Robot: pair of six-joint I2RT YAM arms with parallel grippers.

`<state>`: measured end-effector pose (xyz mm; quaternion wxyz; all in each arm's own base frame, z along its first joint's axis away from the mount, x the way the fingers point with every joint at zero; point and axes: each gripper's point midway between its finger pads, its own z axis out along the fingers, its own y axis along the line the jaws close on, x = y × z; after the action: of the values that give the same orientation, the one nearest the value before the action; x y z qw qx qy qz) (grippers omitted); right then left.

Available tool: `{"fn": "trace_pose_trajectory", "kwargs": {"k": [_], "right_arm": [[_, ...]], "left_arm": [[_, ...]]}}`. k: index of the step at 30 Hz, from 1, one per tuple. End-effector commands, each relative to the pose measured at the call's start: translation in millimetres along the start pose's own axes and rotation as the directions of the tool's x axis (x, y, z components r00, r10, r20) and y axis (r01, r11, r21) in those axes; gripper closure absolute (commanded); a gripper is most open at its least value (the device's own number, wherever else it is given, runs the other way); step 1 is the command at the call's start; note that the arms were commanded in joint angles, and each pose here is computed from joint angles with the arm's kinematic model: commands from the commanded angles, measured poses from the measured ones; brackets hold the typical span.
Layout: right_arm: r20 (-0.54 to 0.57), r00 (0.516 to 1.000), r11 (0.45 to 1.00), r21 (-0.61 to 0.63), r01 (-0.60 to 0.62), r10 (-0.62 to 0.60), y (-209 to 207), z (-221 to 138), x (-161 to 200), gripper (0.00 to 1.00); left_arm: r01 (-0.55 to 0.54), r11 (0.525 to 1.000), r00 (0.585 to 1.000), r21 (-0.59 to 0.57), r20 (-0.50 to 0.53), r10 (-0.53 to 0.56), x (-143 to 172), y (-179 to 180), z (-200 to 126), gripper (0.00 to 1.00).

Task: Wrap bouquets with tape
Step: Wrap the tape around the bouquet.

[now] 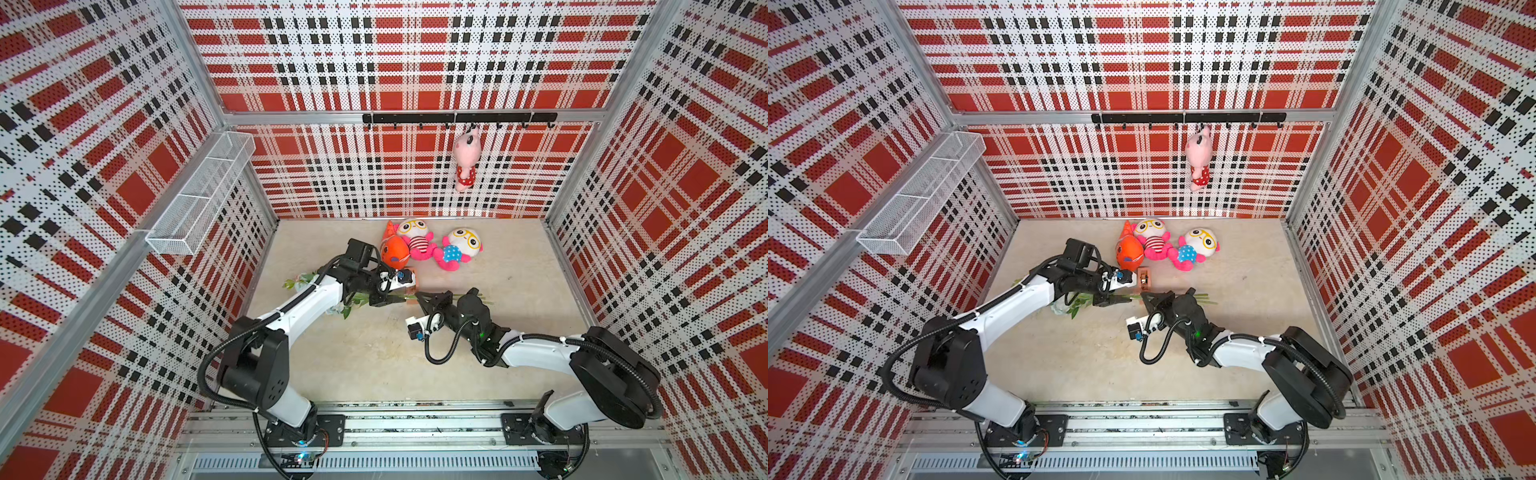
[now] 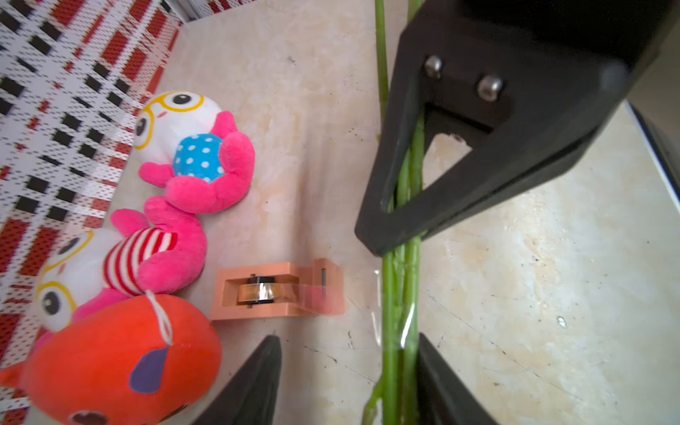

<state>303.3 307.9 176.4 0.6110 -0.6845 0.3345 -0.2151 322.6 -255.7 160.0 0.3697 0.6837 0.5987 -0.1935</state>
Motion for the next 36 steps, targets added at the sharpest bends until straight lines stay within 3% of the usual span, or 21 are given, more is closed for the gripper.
{"fn": "trace_pose_trajectory", "kwargs": {"k": [1,6,11,14,16,19,21,24,26,29,32,36], "right_arm": [[-0.024,0.998,0.980,0.191,0.060,-0.056,-40.1,-6.4,-1.8,1.00],[-0.062,0.995,0.978,0.187,0.088,-0.077,-26.3,-10.9,-3.8,1.00],[-0.072,0.997,0.987,0.155,0.037,-0.026,-13.8,-13.0,-6.6,0.93],[-0.063,0.996,0.996,0.070,-0.063,0.067,2.7,-13.5,-11.1,0.74],[-0.073,0.983,0.985,0.009,-0.171,0.171,11.3,-15.2,-12.1,0.54],[-0.081,0.931,0.932,-0.035,-0.360,0.356,10.6,-24.1,-16.4,0.36],[-0.065,0.882,0.871,-0.137,-0.471,0.467,16.4,-37.9,-28.3,0.23],[-0.076,0.755,0.741,-0.148,-0.655,0.651,7.2,-63.3,-31.5,0.01],[-0.067,0.661,0.645,-0.165,-0.746,0.747,0.0,-81.8,-34.1,0.00],[-0.015,0.471,0.466,-0.125,-0.876,0.882,-28.0,-104.8,-27.4,0.00],[0.035,0.183,0.183,0.020,-0.983,0.982,-70.1,-117.8,7.1,0.00],[-0.007,-0.189,-0.183,0.204,-0.962,0.982,-102.7,-115.8,57.1,0.00]], "left_arm": [[-0.009,0.986,1.000,0.164,-0.008,0.011,7.3,-27.7,0.4,0.55],[0.049,0.979,0.998,0.198,-0.059,-0.038,19.2,-32.1,7.4,0.64],[0.056,0.981,0.997,0.186,-0.066,-0.044,21.3,-37.8,11.3,0.89],[0.062,0.990,0.994,0.127,-0.092,-0.051,20.4,-38.7,16.8,1.00],[0.068,0.994,0.993,0.084,-0.103,-0.059,22.5,-41.3,19.6,1.00],[0.078,0.997,0.992,0.017,-0.105,-0.076,25.1,-46.3,21.2,1.00],[0.079,0.996,0.992,-0.037,-0.101,-0.082,24.7,-46.2,20.6,1.00],[0.067,0.994,0.991,-0.086,-0.108,-0.076,22.6,-49.7,17.8,1.00],[0.054,0.993,0.992,-0.103,-0.112,-0.066,21.2,-55.6,17.3,1.00],[0.049,0.993,0.990,-0.104,-0.123,-0.062,23.0,-64.8,23.4,1.00],[0.069,0.995,0.985,-0.071,-0.153,-0.079,29.9,-72.1,31.7,1.00],[0.085,0.996,0.977,-0.035,-0.194,-0.090,39.2,-81.1,40.8,1.00]]}}
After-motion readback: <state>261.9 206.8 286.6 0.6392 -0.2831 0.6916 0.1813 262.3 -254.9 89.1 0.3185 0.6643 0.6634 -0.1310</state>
